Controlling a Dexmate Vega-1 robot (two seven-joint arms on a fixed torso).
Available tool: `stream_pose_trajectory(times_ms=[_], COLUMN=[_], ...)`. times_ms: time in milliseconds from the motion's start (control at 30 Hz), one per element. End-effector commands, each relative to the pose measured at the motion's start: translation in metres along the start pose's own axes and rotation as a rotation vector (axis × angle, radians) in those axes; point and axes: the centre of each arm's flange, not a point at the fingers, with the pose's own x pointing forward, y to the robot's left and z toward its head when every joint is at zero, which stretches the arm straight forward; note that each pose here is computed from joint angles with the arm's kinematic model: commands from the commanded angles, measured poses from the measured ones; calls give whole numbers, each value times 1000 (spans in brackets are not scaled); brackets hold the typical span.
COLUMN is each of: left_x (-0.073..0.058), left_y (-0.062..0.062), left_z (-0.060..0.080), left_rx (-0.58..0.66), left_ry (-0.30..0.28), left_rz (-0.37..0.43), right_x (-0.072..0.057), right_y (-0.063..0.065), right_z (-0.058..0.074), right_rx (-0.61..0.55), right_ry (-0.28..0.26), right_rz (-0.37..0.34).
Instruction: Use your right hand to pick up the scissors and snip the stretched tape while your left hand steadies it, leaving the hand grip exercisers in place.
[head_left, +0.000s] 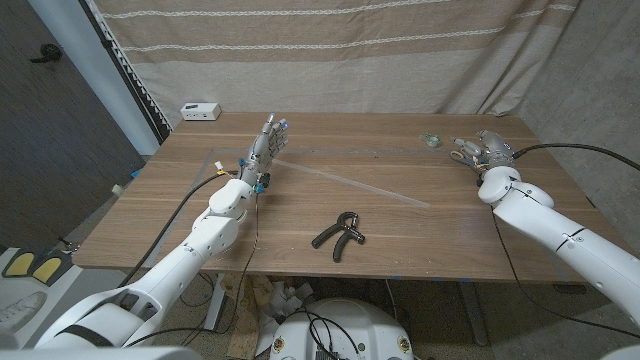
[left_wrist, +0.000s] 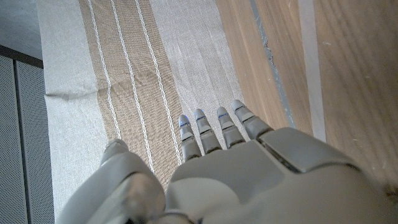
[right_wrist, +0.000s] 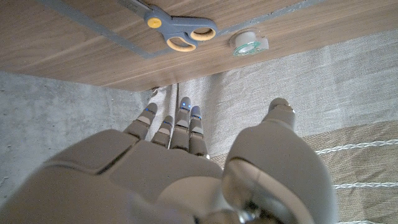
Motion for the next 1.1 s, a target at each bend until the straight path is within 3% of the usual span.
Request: stream_pose_trajectory(times_ms=[33, 667, 1100], left_x=[-2, -6, -5], left_y=[-4, -9, -9], left_z=[1, 2, 5], left_rx=[2, 35, 32], left_ry=[-5, 16, 15], left_rz=[0, -3, -6], right_x=[4, 10, 15], right_y=[2, 4, 5], right_z=[-6, -2, -6], right_rx=[-37, -186, -181], right_ry=[26, 39, 68], right_rz=[0, -24, -3])
